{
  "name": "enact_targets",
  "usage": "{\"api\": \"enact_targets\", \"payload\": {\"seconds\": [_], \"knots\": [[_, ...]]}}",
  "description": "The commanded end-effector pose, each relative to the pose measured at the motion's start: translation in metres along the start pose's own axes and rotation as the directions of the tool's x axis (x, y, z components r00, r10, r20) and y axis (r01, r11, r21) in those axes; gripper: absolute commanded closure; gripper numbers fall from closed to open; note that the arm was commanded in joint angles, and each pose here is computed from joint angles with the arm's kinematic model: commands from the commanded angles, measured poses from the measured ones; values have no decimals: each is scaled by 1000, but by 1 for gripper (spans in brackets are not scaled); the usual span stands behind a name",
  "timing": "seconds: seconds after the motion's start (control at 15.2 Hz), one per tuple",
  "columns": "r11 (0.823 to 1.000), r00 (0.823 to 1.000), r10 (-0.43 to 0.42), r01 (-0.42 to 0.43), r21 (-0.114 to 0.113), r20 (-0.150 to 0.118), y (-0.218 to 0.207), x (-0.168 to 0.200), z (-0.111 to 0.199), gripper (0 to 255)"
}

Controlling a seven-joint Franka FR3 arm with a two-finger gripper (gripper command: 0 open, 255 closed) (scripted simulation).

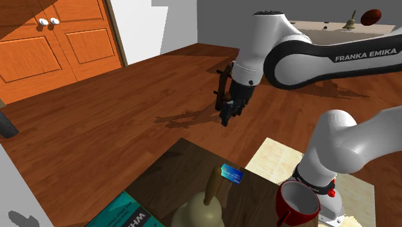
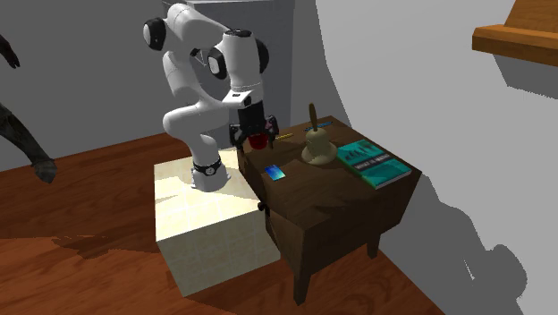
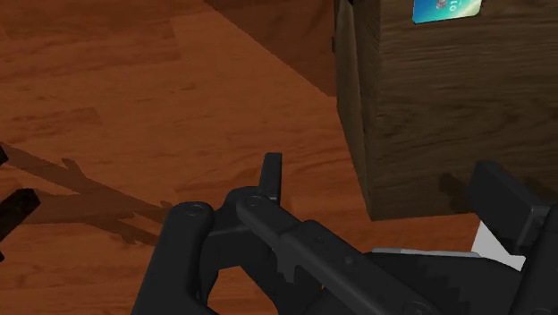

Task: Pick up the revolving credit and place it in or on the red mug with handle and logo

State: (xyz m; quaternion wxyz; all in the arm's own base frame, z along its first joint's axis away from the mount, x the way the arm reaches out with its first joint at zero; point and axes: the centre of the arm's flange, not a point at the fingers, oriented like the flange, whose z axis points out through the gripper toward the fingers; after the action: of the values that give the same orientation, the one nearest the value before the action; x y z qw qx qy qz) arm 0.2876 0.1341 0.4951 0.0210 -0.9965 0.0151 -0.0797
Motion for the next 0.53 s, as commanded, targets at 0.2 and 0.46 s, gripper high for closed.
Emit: {"api": "enact_targets", "payload": {"seconds": [0.2, 0.46], "knots": [[998, 998, -58, 58, -22, 6, -41, -23, 49, 0], [994, 994, -105, 105, -39, 13, -73, -42, 88, 0]]}}
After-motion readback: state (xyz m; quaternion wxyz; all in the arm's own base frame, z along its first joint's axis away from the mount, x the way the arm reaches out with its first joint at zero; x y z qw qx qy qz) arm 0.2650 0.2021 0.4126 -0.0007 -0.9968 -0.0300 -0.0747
